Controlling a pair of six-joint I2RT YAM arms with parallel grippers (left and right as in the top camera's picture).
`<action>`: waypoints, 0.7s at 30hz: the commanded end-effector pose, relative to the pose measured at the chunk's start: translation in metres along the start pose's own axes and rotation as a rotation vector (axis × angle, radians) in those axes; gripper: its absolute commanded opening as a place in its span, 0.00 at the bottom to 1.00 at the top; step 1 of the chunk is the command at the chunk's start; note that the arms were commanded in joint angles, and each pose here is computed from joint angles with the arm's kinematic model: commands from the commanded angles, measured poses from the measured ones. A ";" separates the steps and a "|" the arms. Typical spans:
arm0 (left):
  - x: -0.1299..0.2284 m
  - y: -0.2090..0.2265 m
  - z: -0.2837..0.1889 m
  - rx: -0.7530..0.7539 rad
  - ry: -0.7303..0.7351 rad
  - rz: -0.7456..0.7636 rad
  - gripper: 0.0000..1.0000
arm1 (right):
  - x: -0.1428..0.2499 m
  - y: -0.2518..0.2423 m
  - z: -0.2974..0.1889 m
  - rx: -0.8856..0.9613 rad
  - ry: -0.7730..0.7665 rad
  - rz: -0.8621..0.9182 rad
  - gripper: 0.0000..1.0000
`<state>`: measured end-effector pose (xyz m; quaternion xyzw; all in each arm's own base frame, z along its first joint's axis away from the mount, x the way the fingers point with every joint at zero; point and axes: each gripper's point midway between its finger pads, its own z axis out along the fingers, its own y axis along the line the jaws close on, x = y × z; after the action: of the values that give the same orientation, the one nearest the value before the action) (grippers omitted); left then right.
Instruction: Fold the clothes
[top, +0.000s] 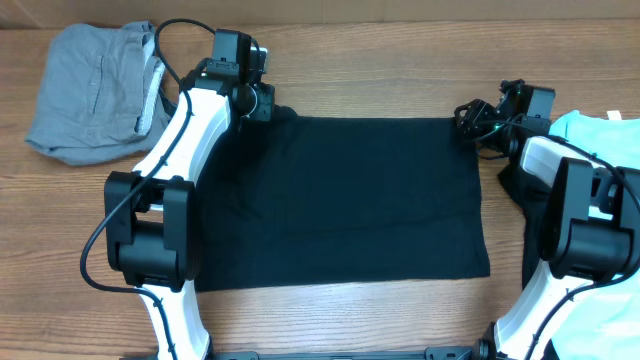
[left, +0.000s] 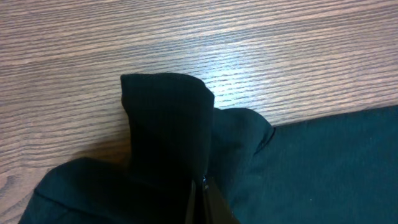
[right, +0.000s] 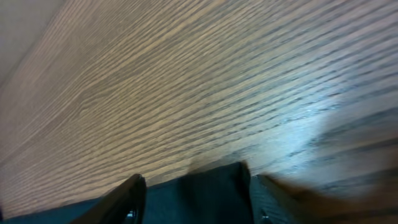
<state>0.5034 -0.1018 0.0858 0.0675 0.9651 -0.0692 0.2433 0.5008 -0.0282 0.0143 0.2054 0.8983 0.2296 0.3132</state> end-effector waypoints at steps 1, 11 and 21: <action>-0.009 -0.006 -0.010 0.022 -0.026 -0.009 0.04 | 0.023 -0.013 0.016 0.036 0.066 0.019 0.51; -0.004 -0.004 -0.010 0.018 -0.008 -0.013 0.04 | 0.002 -0.001 -0.008 -0.087 0.078 0.064 0.04; -0.007 0.010 -0.034 -0.013 -0.021 -0.026 0.04 | -0.016 0.033 -0.053 -0.168 0.052 -0.043 0.04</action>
<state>0.4919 -0.0988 0.0803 0.0659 0.9715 -0.0679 0.2174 0.4769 -0.0274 0.0232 0.2066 0.8957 0.2960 0.2596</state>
